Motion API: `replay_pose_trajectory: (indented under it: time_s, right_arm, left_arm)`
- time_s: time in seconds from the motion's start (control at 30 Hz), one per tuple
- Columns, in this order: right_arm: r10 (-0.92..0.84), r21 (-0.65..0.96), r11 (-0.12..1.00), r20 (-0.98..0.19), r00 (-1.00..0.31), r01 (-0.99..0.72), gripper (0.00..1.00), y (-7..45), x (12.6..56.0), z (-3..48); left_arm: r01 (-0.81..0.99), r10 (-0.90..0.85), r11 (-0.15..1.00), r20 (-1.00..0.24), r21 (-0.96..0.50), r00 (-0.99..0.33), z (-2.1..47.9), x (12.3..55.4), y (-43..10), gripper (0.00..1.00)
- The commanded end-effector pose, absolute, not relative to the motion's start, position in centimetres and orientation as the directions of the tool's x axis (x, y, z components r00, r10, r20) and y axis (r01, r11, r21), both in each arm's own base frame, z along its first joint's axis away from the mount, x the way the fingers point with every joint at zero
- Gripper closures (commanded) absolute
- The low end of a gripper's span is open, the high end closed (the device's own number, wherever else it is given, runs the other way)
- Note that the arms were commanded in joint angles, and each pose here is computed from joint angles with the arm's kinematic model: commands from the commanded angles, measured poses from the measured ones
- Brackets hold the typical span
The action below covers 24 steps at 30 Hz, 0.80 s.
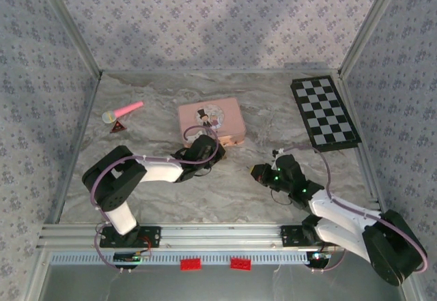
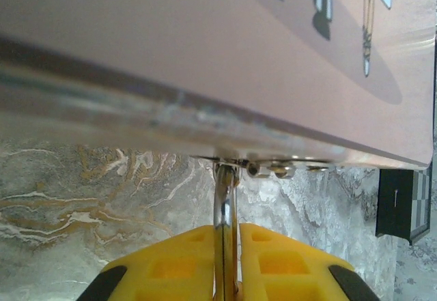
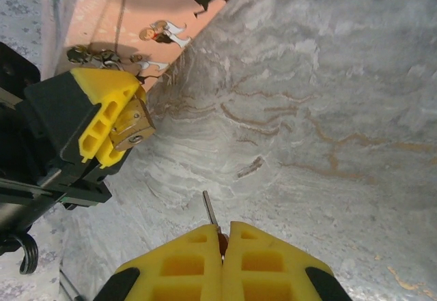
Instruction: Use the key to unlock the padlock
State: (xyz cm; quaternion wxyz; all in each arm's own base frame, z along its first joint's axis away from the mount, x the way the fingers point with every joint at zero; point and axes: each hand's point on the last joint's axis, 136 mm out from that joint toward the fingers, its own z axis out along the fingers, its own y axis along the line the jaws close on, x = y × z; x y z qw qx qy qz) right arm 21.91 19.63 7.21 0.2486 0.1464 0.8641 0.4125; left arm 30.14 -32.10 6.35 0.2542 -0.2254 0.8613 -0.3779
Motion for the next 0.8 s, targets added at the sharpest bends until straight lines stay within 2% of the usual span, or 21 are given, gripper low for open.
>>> replay_pose_trajectory:
  time_s: [0.0, 0.23, 0.43, 0.57, 0.77]
  right_arm:
    - [0.482, 0.832, 0.550, -0.251, -0.839, 0.067, 1.00, 20.7, 22.5, 8.3]
    - [0.537, 0.888, 0.439, -0.135, -0.832, 0.139, 1.00, 21.8, 23.0, 7.9]
    - [0.571, 0.895, 0.411, -0.108, -0.814, 0.170, 1.00, 21.8, 23.4, 8.2]
    - [0.614, 0.929, 0.314, -0.041, -0.788, 0.197, 1.00, 21.8, 23.6, 9.0]
    - [0.623, 0.925, 0.325, -0.051, -0.780, 0.198, 1.00, 21.9, 23.8, 9.4]
  left_arm:
    - [-0.158, -0.566, 0.557, -0.233, -0.815, -0.791, 8.2, 30.0, -34.3, 0.99]
    - [-0.181, -0.563, 0.525, -0.181, -0.831, -0.806, 8.1, 29.8, -35.0, 0.99]
    - [-0.194, -0.564, 0.495, -0.143, -0.847, -0.813, 7.8, 29.8, -35.6, 0.99]
    - [-0.197, -0.556, 0.491, -0.131, -0.849, -0.821, 7.7, 29.7, -35.9, 0.99]
    - [-0.195, -0.554, 0.483, -0.126, -0.854, -0.823, 7.8, 29.7, -36.1, 0.99]
